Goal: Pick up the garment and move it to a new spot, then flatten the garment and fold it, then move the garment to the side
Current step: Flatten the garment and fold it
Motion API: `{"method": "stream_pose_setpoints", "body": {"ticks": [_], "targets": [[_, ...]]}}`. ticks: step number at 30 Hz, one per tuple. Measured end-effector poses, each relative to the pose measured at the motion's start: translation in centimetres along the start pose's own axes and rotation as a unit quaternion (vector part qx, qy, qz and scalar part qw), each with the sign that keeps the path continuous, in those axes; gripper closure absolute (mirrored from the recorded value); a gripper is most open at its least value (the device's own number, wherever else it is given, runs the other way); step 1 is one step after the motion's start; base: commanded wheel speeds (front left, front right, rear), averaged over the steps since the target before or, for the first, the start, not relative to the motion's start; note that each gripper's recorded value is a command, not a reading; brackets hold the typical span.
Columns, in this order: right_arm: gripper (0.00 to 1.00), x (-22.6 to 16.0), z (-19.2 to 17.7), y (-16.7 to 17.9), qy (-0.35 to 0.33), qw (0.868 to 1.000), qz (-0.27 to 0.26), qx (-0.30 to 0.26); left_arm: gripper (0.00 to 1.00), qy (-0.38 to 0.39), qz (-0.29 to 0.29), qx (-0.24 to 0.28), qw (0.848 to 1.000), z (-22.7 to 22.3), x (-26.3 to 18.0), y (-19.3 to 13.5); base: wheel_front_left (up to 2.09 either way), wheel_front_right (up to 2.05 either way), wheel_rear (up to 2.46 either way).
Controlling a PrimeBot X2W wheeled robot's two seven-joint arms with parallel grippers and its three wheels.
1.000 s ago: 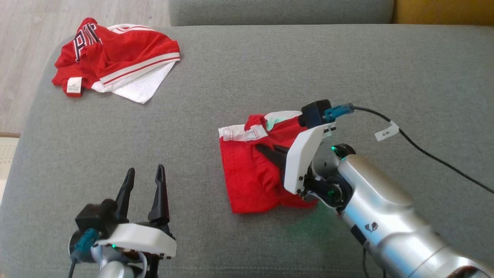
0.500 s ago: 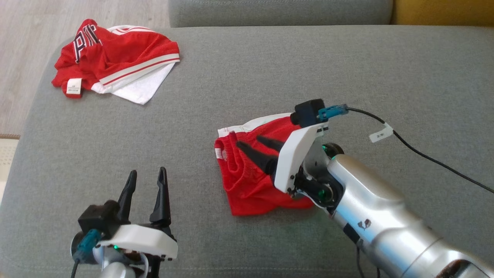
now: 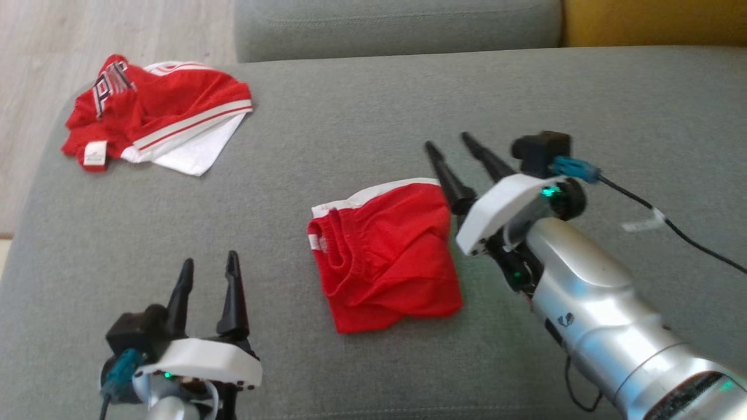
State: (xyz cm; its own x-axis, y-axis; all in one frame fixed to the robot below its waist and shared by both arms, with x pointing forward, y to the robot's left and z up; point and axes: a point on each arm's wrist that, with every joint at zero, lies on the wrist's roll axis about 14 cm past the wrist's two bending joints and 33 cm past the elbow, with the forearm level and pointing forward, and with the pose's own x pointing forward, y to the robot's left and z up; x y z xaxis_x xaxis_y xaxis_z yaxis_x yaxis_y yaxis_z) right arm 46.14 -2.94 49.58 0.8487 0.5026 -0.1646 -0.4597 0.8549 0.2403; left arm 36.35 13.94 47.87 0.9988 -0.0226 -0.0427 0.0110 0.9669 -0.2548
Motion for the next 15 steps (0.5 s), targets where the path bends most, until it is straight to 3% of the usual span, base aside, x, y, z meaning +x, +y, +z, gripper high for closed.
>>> {"method": "stream_pose_setpoints", "body": {"ticks": [10, 15], "targets": [[0.0, -4.1, 2.8, -5.6, -0.107, 0.99, -0.095, 0.01, 0.0, -0.022, 0.0, 0.008, 1.0, 1.2, 0.6, -0.4, 0.0, 0.0, 0.0], [0.0, -7.8, 1.3, -7.1, -0.126, 0.982, -0.138, 0.005, 0.0, -0.025, 0.001, 0.012, 1.0, 1.3, 0.3, -0.3, 0.0, 0.0, 0.0]]}}
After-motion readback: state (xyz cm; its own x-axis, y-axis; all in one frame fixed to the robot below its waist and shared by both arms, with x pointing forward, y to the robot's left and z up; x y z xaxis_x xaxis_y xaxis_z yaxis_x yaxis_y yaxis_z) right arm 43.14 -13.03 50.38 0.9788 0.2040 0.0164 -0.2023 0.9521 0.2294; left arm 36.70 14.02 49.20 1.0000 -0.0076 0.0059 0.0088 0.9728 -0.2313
